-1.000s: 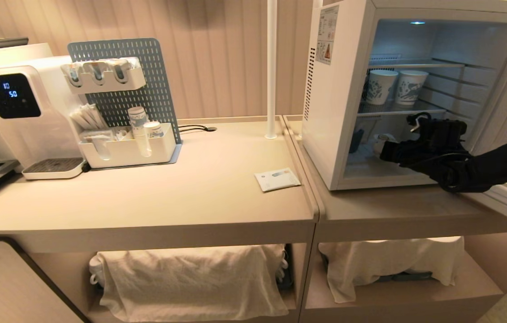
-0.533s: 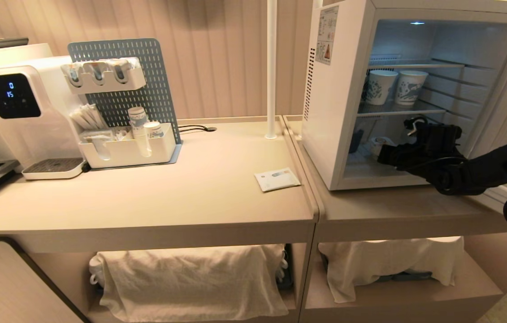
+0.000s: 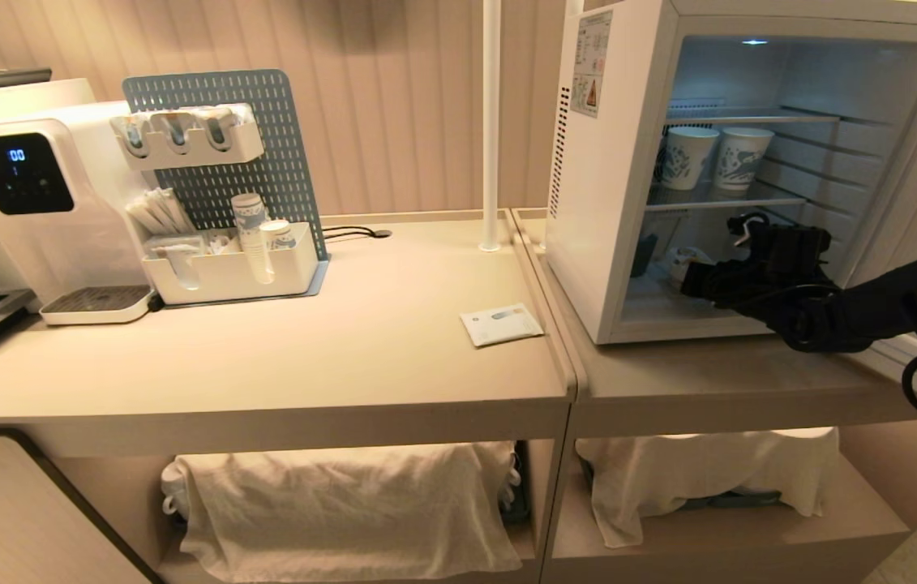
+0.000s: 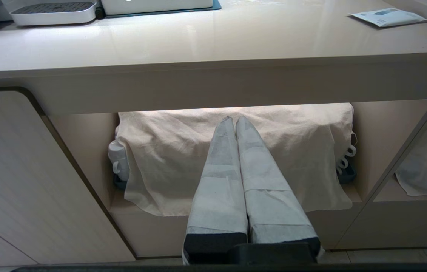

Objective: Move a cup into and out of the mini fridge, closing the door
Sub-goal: Put the yoghurt in the freezer

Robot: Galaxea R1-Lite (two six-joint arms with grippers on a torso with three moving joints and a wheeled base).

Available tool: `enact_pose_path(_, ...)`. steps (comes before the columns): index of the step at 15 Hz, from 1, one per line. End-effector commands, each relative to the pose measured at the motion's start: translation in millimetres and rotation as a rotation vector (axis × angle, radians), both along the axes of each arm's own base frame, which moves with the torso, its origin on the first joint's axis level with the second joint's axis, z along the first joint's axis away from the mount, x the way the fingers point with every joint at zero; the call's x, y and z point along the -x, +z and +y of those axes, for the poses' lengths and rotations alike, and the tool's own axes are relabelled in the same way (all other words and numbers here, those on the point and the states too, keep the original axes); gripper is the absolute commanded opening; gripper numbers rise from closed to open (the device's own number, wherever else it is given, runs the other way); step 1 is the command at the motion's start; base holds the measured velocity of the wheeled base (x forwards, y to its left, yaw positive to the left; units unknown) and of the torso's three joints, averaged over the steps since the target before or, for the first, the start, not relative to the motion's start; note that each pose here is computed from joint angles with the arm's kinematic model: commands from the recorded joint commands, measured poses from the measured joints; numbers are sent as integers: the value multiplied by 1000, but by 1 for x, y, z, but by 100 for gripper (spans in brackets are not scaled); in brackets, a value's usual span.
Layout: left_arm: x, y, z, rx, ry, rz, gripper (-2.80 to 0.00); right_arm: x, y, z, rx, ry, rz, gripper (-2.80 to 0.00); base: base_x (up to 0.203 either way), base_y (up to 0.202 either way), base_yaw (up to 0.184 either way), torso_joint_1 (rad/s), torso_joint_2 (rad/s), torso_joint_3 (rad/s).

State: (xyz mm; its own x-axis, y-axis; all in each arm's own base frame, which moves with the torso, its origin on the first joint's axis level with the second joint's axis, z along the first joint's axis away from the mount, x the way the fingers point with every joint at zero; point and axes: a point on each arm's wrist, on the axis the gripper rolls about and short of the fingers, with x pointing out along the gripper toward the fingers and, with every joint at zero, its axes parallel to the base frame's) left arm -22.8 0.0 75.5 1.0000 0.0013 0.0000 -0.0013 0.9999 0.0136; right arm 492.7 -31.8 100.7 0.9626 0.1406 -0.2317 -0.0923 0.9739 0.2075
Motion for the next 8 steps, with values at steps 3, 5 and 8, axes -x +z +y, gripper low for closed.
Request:
enact_pose_path(3, 0, 0, 0, 0, 0, 0, -280, 1, 8, 0, 1, 4, -16, -280, 0, 0, 0, 0, 0, 0)
enact_pose_path(5, 0, 0, 0, 0, 0, 0, -280, 3, 11, 0, 2, 1, -21, -280, 0, 0, 0, 0, 0, 0)
enact_pose_path(8, 0, 0, 0, 0, 0, 0, -280, 5, 11, 0, 6, 0, -5, -280, 0, 0, 0, 0, 0, 0)
